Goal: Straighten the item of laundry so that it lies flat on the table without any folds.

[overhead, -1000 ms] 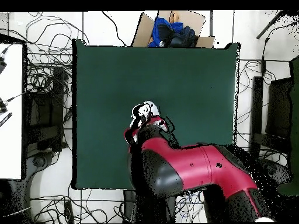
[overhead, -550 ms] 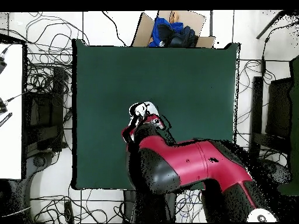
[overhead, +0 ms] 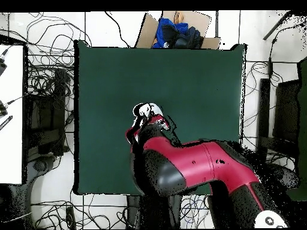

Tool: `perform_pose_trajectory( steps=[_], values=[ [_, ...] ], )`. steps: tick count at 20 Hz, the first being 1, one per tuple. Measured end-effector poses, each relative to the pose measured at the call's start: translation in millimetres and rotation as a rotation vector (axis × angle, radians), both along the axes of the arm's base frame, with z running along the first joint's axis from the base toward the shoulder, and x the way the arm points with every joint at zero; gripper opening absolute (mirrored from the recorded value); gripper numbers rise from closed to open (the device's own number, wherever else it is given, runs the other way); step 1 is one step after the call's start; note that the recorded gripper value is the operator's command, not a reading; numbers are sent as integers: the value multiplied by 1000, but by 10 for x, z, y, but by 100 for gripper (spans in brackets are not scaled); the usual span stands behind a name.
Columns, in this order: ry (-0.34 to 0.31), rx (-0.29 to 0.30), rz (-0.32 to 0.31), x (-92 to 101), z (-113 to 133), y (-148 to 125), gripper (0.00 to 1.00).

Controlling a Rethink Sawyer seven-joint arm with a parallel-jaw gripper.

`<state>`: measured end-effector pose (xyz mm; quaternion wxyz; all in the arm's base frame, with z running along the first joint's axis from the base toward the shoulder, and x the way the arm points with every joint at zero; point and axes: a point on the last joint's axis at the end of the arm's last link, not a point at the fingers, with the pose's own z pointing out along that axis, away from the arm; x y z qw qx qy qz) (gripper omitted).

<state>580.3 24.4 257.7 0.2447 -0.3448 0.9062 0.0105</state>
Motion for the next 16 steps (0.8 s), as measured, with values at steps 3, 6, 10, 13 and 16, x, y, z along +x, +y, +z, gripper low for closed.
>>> perform_pose_trajectory(
  steps=[3, 6, 10, 13, 16],
  values=[
    [-4, -1, 0, 18, 11, -3, 0],
    [-7, -3, 2, 28, 15, 3, 0],
    [-9, -6, 14, 33, 15, 73, 0],
    [-10, -5, 23, 44, 10, 142, 0],
    [-12, -8, 34, 66, -19, 194, 0]
  ],
)
